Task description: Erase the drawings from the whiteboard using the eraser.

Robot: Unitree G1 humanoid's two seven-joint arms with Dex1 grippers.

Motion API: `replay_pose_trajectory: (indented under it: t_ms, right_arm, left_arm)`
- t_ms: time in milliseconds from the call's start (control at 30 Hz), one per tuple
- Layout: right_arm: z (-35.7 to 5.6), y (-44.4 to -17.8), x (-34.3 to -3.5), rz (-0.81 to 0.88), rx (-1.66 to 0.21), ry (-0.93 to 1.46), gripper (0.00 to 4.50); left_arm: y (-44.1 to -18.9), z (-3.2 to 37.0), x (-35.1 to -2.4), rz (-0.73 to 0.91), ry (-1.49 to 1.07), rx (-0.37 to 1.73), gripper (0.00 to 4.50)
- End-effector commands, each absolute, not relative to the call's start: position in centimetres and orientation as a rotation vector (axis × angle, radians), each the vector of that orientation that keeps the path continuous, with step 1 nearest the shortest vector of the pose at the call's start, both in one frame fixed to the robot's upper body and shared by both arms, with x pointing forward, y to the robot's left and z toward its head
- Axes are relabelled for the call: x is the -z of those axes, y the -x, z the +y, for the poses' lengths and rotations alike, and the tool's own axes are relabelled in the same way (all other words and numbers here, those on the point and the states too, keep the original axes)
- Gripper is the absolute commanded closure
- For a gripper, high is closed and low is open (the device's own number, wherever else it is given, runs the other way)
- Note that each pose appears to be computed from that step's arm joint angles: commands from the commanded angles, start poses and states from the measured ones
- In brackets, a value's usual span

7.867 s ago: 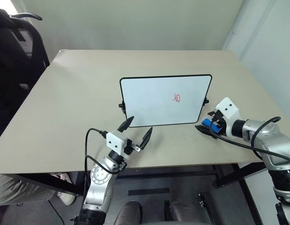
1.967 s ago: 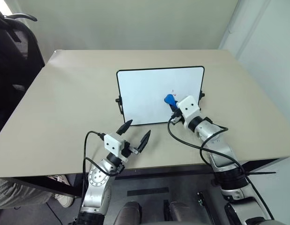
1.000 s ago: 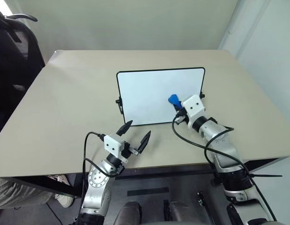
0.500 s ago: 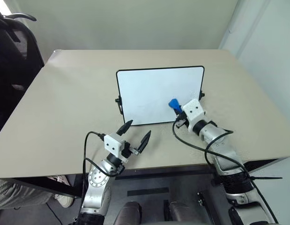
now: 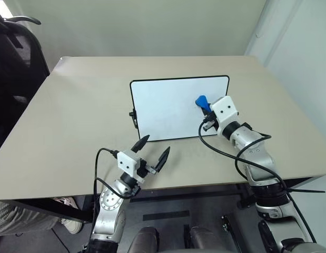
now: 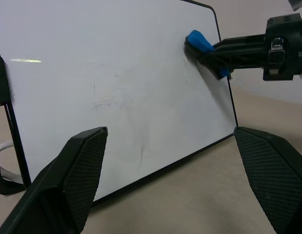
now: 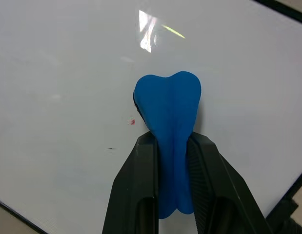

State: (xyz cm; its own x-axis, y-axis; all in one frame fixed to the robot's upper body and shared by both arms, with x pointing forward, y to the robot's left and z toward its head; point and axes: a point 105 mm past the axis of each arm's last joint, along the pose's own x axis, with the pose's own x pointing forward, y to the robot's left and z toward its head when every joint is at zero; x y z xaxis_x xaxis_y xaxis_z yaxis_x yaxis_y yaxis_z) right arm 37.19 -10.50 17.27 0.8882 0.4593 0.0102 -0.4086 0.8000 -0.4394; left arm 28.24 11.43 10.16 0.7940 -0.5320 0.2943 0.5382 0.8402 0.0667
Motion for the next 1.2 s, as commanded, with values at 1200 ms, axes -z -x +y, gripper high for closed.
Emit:
replay_pose_trajectory:
  t_ms: [1200]
  right_arm:
    - [-11.1, -37.9, -19.1, -0.179, -0.458, 0.469, 4.02]
  left_arm:
    - [-27.4, 11.4, -11.4, -0.354, 0.014, 0.566, 0.0]
